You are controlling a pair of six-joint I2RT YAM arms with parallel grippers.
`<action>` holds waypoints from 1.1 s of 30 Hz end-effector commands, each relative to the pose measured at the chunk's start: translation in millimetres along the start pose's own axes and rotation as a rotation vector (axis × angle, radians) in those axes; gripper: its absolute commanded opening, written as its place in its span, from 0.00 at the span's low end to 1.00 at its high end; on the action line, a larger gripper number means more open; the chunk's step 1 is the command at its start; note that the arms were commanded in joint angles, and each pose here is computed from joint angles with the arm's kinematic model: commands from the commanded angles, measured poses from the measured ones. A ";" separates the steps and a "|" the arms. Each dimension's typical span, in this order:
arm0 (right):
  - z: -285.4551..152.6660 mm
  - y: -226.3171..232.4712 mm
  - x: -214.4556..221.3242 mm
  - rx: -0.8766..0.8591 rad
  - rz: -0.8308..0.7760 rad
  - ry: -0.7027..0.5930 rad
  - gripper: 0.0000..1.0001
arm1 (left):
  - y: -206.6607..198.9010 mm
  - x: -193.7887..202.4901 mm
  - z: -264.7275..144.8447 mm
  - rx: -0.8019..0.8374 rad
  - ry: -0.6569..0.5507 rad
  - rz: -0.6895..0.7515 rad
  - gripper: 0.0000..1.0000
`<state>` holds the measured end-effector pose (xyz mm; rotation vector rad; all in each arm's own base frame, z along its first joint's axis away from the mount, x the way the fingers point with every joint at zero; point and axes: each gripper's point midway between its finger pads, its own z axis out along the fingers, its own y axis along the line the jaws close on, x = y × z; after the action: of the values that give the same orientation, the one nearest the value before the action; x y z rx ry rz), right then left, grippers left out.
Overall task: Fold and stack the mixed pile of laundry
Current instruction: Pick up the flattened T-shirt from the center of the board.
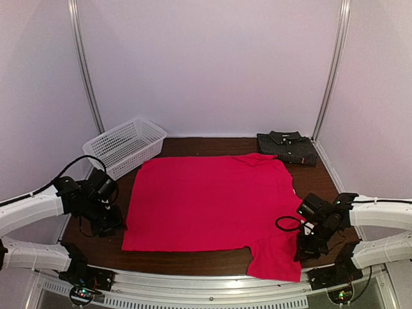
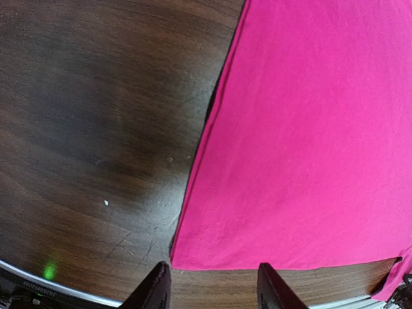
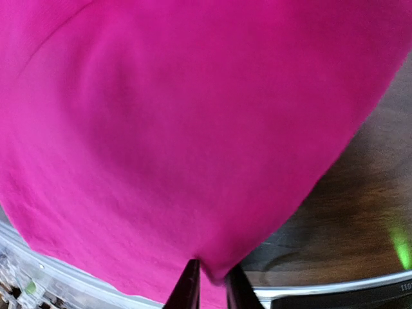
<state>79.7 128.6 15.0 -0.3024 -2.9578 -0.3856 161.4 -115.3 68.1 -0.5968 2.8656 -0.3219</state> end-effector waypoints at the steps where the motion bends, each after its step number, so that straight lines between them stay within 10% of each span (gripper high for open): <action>1: -1.5 -4.5 -19.0 0.061 0.011 -0.115 0.06 | 1.3 -0.1 -0.3 -0.013 -0.002 -0.006 0.46; 33: -49.5 32.5 -34.9 -0.066 -0.050 -0.242 0.00 | 25.0 50.5 43.8 -0.029 0.207 -0.028 0.34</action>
<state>120.5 139.2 56.9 -0.3215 -3.1608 -0.4752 119.6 -118.1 18.2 -0.6239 3.0542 -0.3496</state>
